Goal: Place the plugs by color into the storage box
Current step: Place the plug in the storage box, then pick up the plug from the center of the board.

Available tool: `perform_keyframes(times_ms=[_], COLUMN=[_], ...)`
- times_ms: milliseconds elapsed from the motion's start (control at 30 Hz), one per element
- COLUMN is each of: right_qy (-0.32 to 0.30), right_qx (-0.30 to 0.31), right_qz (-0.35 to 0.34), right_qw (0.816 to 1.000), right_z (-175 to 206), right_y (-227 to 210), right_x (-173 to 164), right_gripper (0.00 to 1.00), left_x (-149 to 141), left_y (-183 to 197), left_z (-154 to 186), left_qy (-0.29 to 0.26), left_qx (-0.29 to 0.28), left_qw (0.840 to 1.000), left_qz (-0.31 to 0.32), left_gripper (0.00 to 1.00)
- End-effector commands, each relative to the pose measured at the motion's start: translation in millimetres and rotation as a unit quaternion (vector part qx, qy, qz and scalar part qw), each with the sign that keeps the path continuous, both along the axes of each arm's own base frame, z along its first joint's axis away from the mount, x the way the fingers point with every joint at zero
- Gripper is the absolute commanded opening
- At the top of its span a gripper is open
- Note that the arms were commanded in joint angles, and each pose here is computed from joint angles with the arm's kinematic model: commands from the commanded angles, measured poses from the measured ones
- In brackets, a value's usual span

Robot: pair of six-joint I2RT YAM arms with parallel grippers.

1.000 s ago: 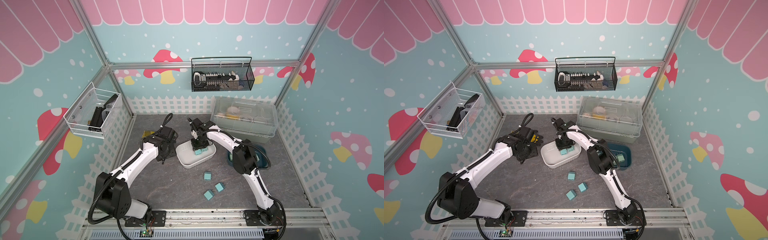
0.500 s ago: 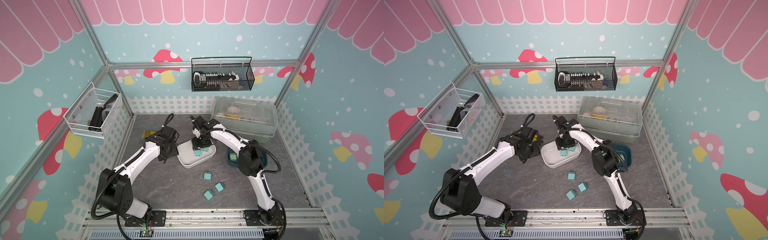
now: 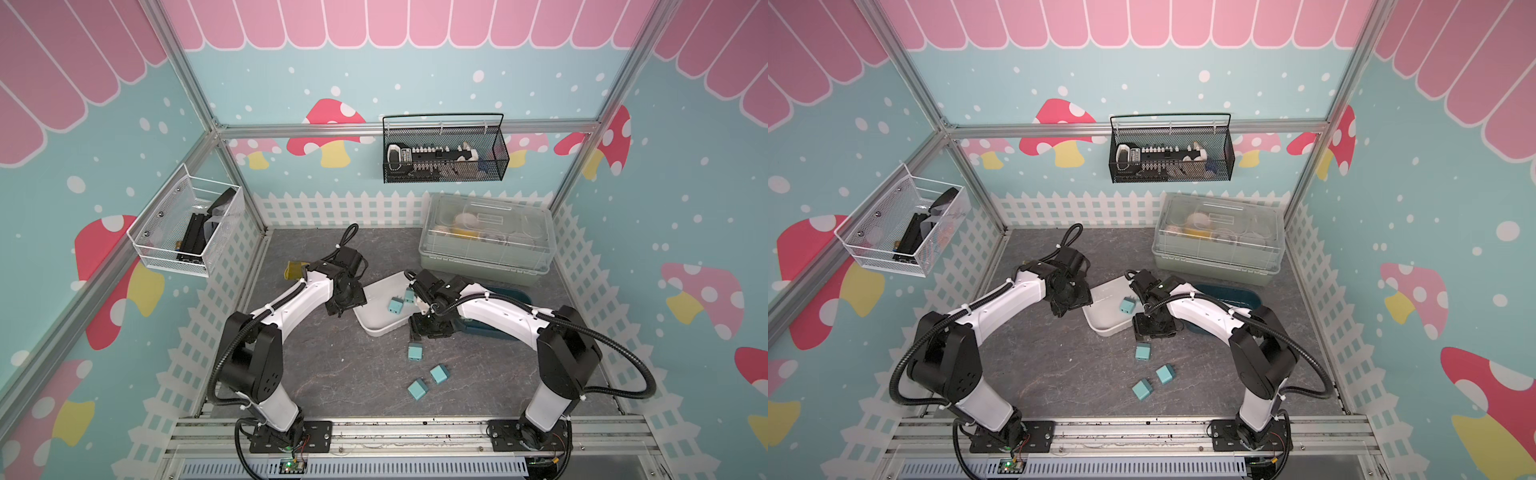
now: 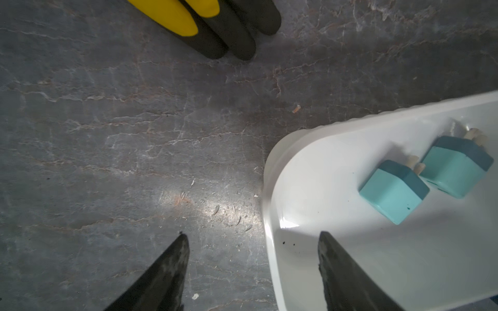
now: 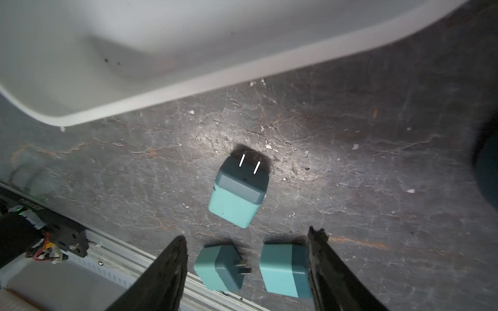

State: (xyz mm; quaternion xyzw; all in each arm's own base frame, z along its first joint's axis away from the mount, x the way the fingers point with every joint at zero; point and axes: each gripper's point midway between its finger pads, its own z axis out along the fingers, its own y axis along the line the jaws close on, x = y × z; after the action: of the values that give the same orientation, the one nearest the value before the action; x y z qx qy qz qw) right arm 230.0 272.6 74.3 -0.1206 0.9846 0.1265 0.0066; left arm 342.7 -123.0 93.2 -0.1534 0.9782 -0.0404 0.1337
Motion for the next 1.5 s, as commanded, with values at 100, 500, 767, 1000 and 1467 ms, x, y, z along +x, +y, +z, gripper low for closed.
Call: perform_keyframes(times_ms=[100, 500, 767, 1000, 1467], right_qy=[-0.015, 0.007, -0.009, -0.018, -0.065], right_qx=[0.018, -0.038, -0.038, -0.034, -0.037], right_qz=[-0.028, -0.013, -0.005, 0.002, -0.008], right_qw=[0.999, 0.999, 0.999, 0.999, 0.997], right_z=[-27, -58, -43, -35, 3], right_y=[31, 9, -6, -3, -35], right_x=[13, -4, -12, -8, -2], right_gripper=[0.7, 0.66, 0.61, 0.43, 0.37], left_x=[11, 6, 8, 15, 26], left_y=[-10, -7, -11, -15, -23], left_z=[-6, -10, -13, -13, -12], left_qy=[0.004, 0.001, 0.003, 0.003, 0.003], left_qx=[-0.017, -0.018, -0.025, -0.032, -0.04], left_qw=[1.0, 1.0, 1.0, 0.999, 0.999], left_qz=[0.006, 0.009, 0.011, 0.007, 0.007], left_gripper=[0.73, 0.73, 0.73, 0.73, 0.73])
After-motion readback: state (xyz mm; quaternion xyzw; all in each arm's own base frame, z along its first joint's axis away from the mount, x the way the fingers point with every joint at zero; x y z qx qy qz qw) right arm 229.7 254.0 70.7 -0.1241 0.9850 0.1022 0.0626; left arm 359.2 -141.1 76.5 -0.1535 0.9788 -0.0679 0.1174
